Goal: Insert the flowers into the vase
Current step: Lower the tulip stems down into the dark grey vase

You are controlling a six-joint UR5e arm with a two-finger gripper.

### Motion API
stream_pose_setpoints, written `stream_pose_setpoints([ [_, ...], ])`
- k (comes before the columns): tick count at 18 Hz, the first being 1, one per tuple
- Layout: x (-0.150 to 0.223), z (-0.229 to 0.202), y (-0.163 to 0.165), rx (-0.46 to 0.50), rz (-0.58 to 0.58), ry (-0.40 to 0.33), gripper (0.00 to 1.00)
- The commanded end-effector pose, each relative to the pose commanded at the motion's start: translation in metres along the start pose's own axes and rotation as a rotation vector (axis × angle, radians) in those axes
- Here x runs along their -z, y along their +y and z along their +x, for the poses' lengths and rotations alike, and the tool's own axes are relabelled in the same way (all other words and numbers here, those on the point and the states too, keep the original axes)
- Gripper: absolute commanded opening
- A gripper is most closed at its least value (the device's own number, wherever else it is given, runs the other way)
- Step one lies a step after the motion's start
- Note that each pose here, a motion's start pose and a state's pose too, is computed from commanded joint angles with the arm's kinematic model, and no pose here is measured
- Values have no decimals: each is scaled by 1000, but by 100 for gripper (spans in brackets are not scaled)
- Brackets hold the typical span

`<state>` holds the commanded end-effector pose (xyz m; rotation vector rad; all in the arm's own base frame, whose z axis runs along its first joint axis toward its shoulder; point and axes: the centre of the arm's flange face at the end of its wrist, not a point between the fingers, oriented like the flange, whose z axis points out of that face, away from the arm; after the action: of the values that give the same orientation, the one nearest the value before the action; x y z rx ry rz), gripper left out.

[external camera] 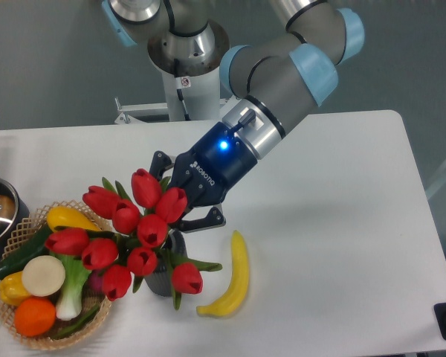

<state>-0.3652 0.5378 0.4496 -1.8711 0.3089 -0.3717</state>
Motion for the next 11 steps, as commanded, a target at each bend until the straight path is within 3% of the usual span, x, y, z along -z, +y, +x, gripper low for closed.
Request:
stream_pose_setpoints([
  [6,-19,6,37,35,-70,0,13],
  [11,-39,11,64,11,-108,28,19],
])
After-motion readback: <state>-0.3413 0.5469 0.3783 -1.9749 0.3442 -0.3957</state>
